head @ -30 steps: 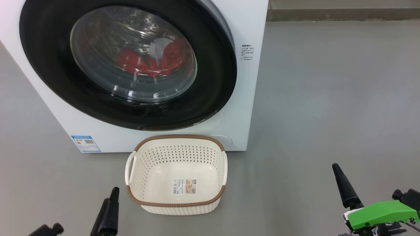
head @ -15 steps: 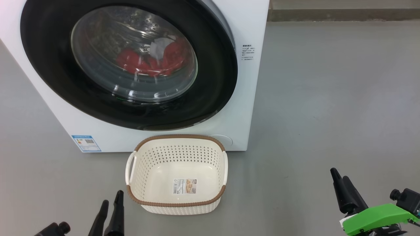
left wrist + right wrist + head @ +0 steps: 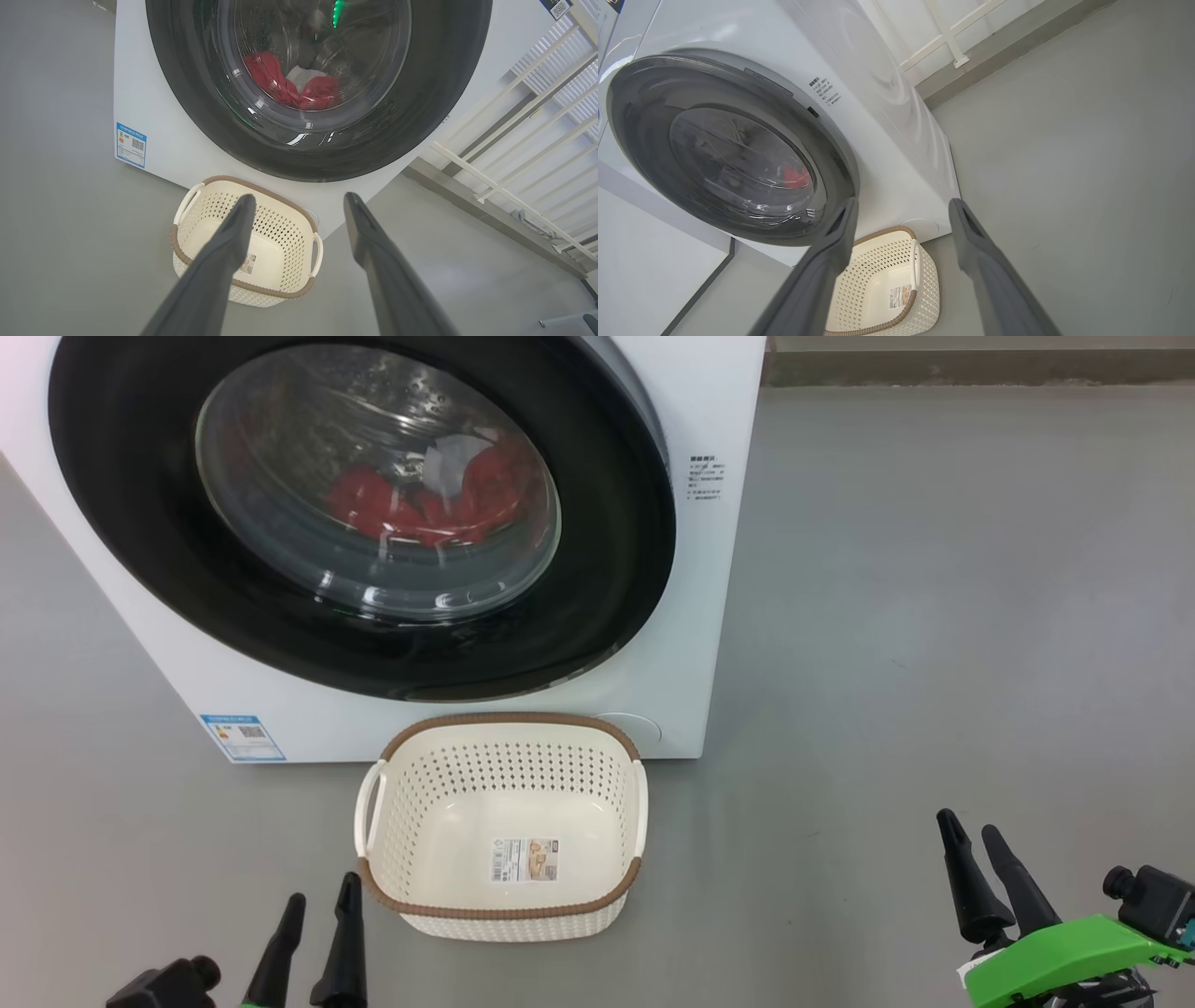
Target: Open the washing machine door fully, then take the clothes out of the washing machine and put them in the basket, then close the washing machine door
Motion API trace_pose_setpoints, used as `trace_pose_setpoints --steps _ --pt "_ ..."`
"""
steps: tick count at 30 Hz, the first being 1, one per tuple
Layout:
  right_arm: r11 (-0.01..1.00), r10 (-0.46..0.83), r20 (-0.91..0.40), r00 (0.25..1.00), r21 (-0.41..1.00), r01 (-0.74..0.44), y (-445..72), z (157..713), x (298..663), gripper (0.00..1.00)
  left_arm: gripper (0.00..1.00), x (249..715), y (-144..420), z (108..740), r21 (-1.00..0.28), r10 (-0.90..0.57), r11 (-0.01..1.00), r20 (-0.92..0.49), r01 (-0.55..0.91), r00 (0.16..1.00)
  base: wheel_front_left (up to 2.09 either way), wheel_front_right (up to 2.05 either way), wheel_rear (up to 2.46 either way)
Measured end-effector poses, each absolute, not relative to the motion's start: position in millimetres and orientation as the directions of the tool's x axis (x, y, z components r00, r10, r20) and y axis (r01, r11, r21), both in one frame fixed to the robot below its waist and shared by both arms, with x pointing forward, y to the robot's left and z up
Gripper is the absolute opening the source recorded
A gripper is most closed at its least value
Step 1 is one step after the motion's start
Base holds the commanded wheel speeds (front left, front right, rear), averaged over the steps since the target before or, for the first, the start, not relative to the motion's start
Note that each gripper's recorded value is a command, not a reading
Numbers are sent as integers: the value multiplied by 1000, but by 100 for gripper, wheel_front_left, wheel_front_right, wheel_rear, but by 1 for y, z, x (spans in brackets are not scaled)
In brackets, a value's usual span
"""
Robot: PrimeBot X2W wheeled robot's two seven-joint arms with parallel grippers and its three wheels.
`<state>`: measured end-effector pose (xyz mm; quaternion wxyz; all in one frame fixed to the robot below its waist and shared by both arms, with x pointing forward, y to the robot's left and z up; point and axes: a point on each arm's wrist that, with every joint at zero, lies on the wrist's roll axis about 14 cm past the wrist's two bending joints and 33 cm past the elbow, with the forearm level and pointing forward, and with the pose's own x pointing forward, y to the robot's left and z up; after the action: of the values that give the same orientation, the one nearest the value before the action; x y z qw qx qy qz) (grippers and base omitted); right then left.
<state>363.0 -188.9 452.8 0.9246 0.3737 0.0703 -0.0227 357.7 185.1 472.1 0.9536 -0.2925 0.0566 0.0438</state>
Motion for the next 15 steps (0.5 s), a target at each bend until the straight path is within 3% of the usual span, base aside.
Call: trace_pose_setpoints --steps 15 --pt "824 20 -108 994 565 45 -189 460 365 100 100 358 185 483 -390 61 917 -82 -88 995 0 0 0"
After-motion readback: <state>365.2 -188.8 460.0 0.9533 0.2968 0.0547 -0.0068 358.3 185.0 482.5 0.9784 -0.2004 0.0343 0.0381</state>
